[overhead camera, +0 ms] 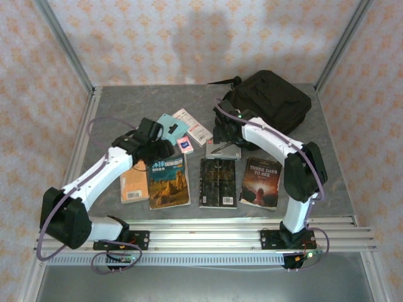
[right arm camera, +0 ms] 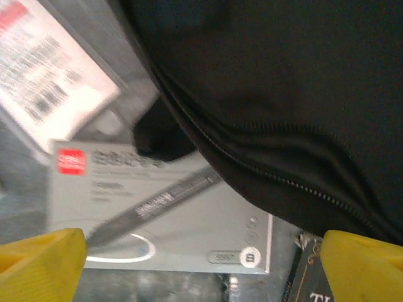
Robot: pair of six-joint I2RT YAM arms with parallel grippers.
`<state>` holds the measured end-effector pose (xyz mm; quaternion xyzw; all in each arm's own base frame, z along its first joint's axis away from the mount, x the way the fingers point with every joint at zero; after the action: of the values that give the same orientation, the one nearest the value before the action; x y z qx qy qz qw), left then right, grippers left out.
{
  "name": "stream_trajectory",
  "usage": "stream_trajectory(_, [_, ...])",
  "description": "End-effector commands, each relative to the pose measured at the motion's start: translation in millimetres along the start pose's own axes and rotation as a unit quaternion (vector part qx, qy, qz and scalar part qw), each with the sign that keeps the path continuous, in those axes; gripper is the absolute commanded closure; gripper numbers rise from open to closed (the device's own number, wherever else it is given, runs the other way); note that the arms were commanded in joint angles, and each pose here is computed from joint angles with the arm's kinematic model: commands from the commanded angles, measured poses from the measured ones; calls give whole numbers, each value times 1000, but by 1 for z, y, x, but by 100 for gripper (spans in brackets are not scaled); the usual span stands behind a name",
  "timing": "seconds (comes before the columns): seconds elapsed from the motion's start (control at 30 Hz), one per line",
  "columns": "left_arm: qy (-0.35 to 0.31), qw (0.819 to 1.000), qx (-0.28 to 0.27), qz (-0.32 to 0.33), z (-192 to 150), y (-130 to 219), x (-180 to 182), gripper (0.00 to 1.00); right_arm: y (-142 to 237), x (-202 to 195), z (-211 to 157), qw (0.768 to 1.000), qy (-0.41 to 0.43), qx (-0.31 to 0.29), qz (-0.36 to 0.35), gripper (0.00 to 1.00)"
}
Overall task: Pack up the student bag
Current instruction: Rotate the pencil case at the center of the table, then move the student bag to the top-right of the table.
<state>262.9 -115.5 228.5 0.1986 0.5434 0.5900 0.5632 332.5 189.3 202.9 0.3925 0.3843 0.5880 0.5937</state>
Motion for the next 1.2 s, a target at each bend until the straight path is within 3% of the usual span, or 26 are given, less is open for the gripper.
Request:
stream_trajectory(0.0, [-48, 998, -8, -47, 5, -1, -36, 39, -6, -23, -4, 994, -98, 16, 46, 9])
stream_trajectory(0.1, [-34, 998, 13, -58, 8, -18, -52, 39, -16, -27, -7, 989, -125, 32, 76, 9])
stream_trajectory(0.27, [-14, 996, 33, -76, 9, -36, -61, 41, -32, -37, -8, 989, -135, 37, 54, 6])
stream_trajectory(0.6, [-22, 998, 26, -60, 2, -35, -50, 41, -49, -74, 62, 983, -176, -19, 49, 3])
stream_trajectory(0.77, [-31, 998, 17, -53, -3, -22, -43, 41, -8, -58, 64, 996, -73, -44, 23, 2])
stream_trajectory(0.9, [-33, 998, 3, -50, -5, -8, -35, 40, 10, -37, 50, 996, 72, -45, -28, 1])
stream_trajectory(1.1, [-30, 998, -21, -55, -2, 19, -20, 40, 34, -11, 37, 974, 210, -68, 50, 1])
stream_trajectory(1.17, [-32, 997, -32, -63, 0, 29, -17, 39, 34, -9, 37, 971, 225, -78, 30, 1])
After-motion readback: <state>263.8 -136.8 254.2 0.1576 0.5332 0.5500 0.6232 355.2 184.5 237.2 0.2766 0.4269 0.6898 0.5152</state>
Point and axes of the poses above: each hand's point on the last joint's axis, 136 mm out from that joint toward the fingers, its own y axis back along the fingers, its own x axis along the line the jaws close on, z = x × y, the point moved 10 cm from there along y, back along the fingers
